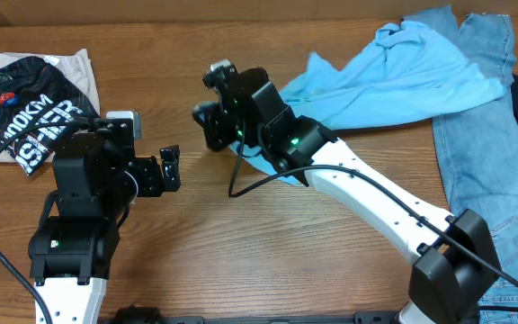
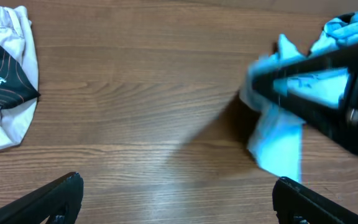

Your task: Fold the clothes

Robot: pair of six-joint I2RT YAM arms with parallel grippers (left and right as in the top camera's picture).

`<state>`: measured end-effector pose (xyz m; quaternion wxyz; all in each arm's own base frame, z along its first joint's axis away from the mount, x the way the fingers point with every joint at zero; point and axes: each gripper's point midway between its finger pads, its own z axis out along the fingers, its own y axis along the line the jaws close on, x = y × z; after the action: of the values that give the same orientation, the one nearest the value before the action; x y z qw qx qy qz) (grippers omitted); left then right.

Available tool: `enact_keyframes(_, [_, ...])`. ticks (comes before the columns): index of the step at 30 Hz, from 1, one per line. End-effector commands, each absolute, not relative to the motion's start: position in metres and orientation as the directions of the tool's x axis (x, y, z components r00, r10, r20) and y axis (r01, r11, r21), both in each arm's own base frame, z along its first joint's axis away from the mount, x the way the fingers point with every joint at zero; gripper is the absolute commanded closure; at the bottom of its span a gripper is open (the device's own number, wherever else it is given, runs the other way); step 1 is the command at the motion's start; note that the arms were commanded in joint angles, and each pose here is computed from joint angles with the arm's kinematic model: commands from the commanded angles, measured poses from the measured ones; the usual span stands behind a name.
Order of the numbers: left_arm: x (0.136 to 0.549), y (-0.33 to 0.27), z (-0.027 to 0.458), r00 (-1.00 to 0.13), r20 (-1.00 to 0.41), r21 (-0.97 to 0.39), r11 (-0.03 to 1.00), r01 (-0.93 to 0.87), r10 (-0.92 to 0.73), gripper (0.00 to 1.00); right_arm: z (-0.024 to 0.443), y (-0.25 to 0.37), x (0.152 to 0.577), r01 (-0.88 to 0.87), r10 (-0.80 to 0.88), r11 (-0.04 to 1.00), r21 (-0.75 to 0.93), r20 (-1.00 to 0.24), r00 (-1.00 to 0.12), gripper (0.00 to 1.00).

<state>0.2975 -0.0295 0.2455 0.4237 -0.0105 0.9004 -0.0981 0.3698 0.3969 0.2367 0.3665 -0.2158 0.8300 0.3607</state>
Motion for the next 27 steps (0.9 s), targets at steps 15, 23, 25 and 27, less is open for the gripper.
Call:
enact_keyframes(15, [0.301, -0.032, 0.253, -0.636, -0.763, -0.208, 0.976, 0.069, -0.117, 0.0, 0.235, 0.231, 0.442, -0.223, 0.095, 0.912, 0.345, -0.706, -0.702, 0.0])
enact_keyframes(23, [0.31, -0.067, 0.207, -0.764, -0.644, -0.253, 0.956, 0.149, -0.052, 0.0, 0.209, 0.122, 0.409, 0.003, 0.156, 0.958, 0.288, -0.512, -0.845, 0.0])
enact_keyframes(25, [0.309, -0.08, 0.192, -0.797, -0.603, -0.247, 0.954, 0.173, -0.011, 0.0, 0.197, 0.123, 0.396, -0.026, 0.117, 0.954, 0.297, -0.452, -0.884, 0.0])
enact_keyframes(27, [0.308, -0.088, 0.175, -0.831, -0.555, -0.227, 0.957, 0.18, 0.025, 0.0, 0.184, 0.118, 0.386, -0.032, 0.082, 0.965, 0.259, -0.415, -0.906, 0.0])
